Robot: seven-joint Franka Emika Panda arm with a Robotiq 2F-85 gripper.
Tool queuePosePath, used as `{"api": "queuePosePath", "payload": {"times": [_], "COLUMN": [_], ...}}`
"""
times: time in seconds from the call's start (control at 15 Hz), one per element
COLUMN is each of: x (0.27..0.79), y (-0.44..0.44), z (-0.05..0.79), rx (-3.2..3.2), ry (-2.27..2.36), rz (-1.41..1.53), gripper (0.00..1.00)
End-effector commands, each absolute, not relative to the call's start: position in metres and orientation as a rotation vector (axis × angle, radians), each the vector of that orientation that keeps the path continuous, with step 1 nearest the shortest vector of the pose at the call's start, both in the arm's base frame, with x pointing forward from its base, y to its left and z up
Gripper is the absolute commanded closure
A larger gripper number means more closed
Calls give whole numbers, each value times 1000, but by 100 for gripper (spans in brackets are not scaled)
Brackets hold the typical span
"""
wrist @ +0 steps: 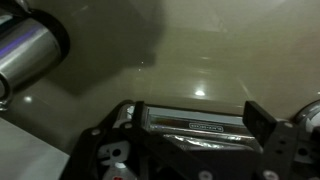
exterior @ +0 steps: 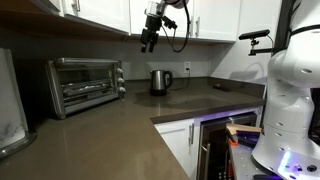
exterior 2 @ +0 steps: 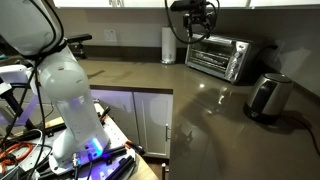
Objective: Open the mini oven door
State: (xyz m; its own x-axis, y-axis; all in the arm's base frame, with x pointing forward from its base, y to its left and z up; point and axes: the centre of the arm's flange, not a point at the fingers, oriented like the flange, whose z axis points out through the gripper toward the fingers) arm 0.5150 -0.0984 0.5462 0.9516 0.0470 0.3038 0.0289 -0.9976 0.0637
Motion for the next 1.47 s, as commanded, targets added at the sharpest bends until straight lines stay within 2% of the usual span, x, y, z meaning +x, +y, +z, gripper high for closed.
{"api": "queuePosePath", "payload": {"times": [0.0,0.27,0.93,1.4], "x": [530,540,590,593], "y": [-70,-52,-53,-80], "z": [517,488,454,454], "rx": [3081,3034,2816,2779], "ry": [54,-9,-193,-176], "rz": [566,674,1178,1212], "gripper": [0,0,0,0]}}
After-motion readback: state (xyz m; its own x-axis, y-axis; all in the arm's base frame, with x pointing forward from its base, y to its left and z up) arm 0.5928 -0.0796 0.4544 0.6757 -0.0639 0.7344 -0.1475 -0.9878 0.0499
